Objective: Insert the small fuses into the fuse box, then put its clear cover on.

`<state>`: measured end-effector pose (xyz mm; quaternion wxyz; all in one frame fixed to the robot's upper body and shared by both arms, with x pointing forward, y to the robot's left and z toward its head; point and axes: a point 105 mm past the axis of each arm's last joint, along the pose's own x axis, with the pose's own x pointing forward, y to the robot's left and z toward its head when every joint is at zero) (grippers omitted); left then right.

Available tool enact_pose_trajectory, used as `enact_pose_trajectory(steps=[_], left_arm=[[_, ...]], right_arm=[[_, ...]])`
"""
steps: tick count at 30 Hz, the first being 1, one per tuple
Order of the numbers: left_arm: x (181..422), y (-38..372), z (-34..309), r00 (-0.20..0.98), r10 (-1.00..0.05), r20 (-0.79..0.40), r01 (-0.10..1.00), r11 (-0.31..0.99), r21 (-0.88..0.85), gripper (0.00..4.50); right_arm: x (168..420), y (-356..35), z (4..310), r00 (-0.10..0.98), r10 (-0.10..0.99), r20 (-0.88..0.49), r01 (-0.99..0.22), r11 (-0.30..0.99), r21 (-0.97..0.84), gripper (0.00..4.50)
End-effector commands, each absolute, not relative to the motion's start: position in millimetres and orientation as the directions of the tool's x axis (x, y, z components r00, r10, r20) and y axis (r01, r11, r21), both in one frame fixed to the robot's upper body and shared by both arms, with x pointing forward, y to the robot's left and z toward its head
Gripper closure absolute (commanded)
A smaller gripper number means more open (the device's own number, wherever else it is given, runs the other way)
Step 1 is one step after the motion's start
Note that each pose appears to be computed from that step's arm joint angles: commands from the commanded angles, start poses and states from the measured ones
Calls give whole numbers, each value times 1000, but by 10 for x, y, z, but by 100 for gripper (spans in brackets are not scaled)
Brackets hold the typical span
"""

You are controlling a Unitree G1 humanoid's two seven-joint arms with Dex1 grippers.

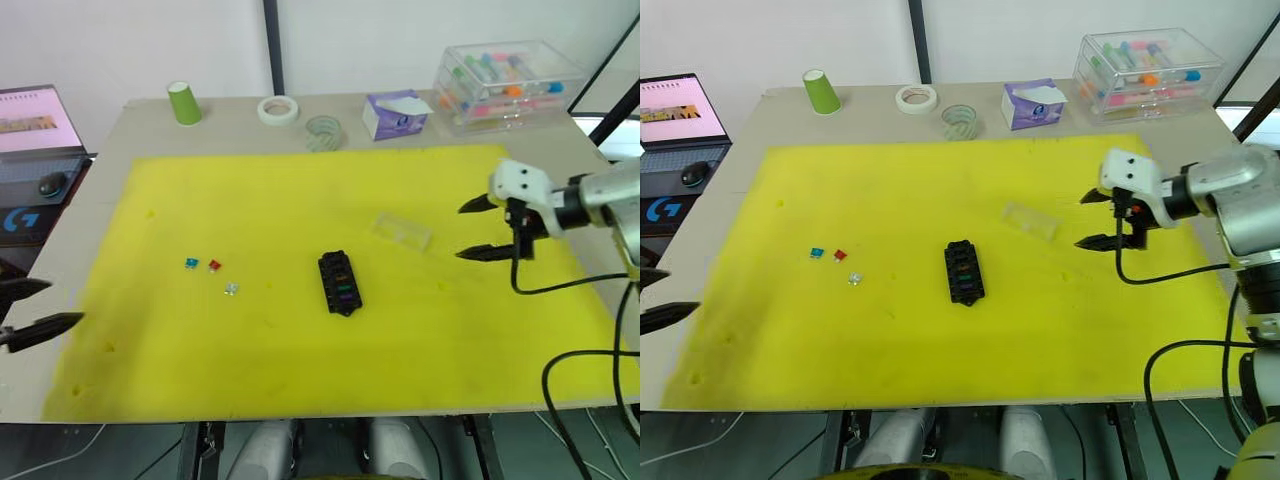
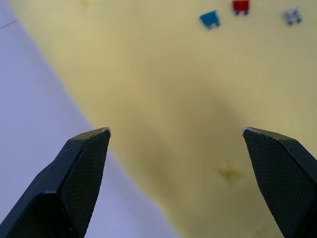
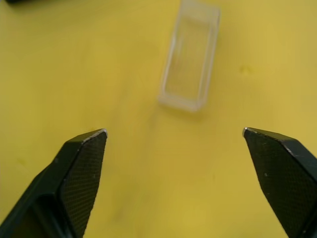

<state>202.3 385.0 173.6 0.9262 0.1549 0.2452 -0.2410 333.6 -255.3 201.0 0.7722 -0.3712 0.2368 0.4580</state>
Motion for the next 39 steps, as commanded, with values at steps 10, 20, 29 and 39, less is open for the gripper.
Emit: enact_pose_trajectory(steps=[10,20,29,39], left_arm=[[2135,3867,1776,763,-402,-506,561,800,211,0],[2476,3287,1692,658,-658,-366,653,741,-158,0],[2905,2934,1439,660,-720,-212,485,625,-612,0],[3128,2947,1348,699,-683,-211,351,585,-731,0]], right_arm=[[3325,-2899,2045,557,442,-703,-827,370,-423,3],[3235,-1638,2531,385,765,-517,-879,134,-457,3],[2908,-759,2593,130,882,-452,-901,-85,-426,3],[2835,-573,2529,94,888,-450,-887,-131,-443,3]])
